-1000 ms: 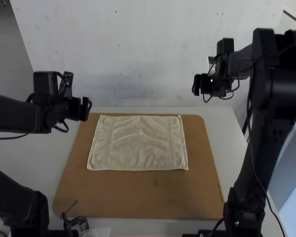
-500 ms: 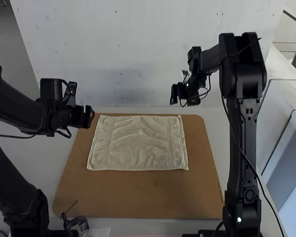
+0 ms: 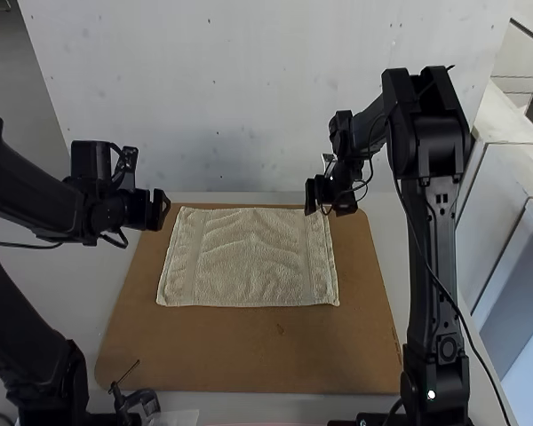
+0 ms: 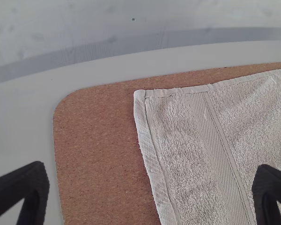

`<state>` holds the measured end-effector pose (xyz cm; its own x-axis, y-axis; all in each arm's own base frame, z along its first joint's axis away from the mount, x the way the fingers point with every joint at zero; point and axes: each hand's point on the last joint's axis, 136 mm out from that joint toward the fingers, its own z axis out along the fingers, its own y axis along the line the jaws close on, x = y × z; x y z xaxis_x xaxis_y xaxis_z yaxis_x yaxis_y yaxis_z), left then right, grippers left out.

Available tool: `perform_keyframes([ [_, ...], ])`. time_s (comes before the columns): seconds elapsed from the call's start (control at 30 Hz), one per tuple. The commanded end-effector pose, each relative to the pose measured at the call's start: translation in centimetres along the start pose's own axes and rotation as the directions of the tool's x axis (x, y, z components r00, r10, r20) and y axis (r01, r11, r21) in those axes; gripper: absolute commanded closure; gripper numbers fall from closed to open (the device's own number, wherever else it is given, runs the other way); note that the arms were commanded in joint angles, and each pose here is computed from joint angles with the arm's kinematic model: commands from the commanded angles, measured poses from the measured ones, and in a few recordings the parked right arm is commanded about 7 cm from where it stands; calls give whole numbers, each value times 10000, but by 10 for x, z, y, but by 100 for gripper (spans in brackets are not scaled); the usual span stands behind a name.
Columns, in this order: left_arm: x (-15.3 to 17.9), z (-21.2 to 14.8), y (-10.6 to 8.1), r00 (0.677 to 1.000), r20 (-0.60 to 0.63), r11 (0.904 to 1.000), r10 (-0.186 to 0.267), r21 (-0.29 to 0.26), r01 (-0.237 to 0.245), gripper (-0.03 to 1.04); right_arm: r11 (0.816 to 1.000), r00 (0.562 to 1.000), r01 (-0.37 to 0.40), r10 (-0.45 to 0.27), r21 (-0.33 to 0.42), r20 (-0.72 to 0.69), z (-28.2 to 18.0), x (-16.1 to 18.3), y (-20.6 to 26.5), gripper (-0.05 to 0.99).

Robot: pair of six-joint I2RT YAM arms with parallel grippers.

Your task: Fold the towel.

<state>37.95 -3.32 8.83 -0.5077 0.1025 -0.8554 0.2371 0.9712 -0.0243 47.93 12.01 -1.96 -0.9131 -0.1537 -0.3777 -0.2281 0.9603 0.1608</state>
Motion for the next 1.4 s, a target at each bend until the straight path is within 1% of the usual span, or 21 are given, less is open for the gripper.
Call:
perform_keyframes([
  [0.0,-7,-1,2,9998,200,10000,-66,44,66,4,9997,9997,-253,253,57,51,6,-1,4,0],
  [0.1,-6,0,2,9998,188,10000,-78,47,77,4,9988,9989,-462,462,137,-2,12,-2,2,0],
  [0.2,-6,0,2,9998,173,10000,-81,49,81,4,9943,9983,-574,566,900,121,17,-6,-16,2],
  [0.3,-6,-1,2,9998,195,9999,-93,82,92,4,9928,9973,-708,686,963,256,18,-9,-24,2],
  [0.37,-5,-1,2,9998,182,9999,-97,99,95,4,9874,9931,-1080,1018,1157,584,18,-15,-36,3],
  [0.4,-5,-1,2,9998,182,9999,-97,99,95,4,9870,9929,-1094,1029,1176,604,18,-16,-37,4],
  [0.5,-5,-1,3,9998,182,9999,-105,86,103,4,9858,9930,-1116,1058,1251,523,24,-12,-40,12],
  [0.57,-6,-1,3,9998,183,9999,-112,73,111,4,9864,9936,-1076,1025,1240,469,25,-10,-38,12],
  [0.67,-5,-1,4,9998,169,9999,-131,48,131,4,9878,9947,-994,954,1198,389,27,-7,-33,27],
  [0.73,-4,-1,4,9998,154,9999,-135,50,135,4,9890,9955,-928,901,1150,281,28,-3,-29,27],
  [0.77,-3,0,4,9998,125,9999,-128,53,127,4,9909,9966,-817,801,1066,192,30,0,-22,33],
  [0.83,-2,4,4,9999,21,9997,-166,175,165,4,9926,9973,-715,698,977,212,31,0,-16,35],
  [0.87,-4,10,5,9998,-8,9995,-201,263,201,4,9928,9974,-700,681,970,225,31,-1,-15,36],
  [0.9,-9,19,9,9996,-52,9994,-259,241,261,4,9935,9976,-654,631,932,275,30,-3,-12,41],
  [0.97,-14,26,16,9993,-53,9992,-376,145,377,4,9944,9980,-595,573,877,275,31,-3,-9,42],
  [1.0,-15,28,17,9993,-56,9992,-376,114,377,4,9949,9980,-578,555,823,298,31,-4,-7,45],
  [1.03,-15,32,18,9991,-117,9991,-399,117,400,4,9953,9980,-559,532,796,354,32,-5,-6,53],
  [1.07,-15,33,18,9992,-120,9992,-391,115,392,4,9953,9978,-555,525,791,399,32,-7,-6,54],
  [1.13,-15,37,18,9990,-181,9991,-398,119,401,4,9951,9975,-566,529,806,464,33,-10,-7,60],
  [1.2,-16,38,21,9988,-164,9989,-465,77,466,4,9942,9969,-620,574,883,541,33,-11,-11,61],
  [1.37,-9,40,26,9978,-318,9983,-575,-14,575,4,9907,9950,-849,786,1068,613,32,-10,-26,78],
])
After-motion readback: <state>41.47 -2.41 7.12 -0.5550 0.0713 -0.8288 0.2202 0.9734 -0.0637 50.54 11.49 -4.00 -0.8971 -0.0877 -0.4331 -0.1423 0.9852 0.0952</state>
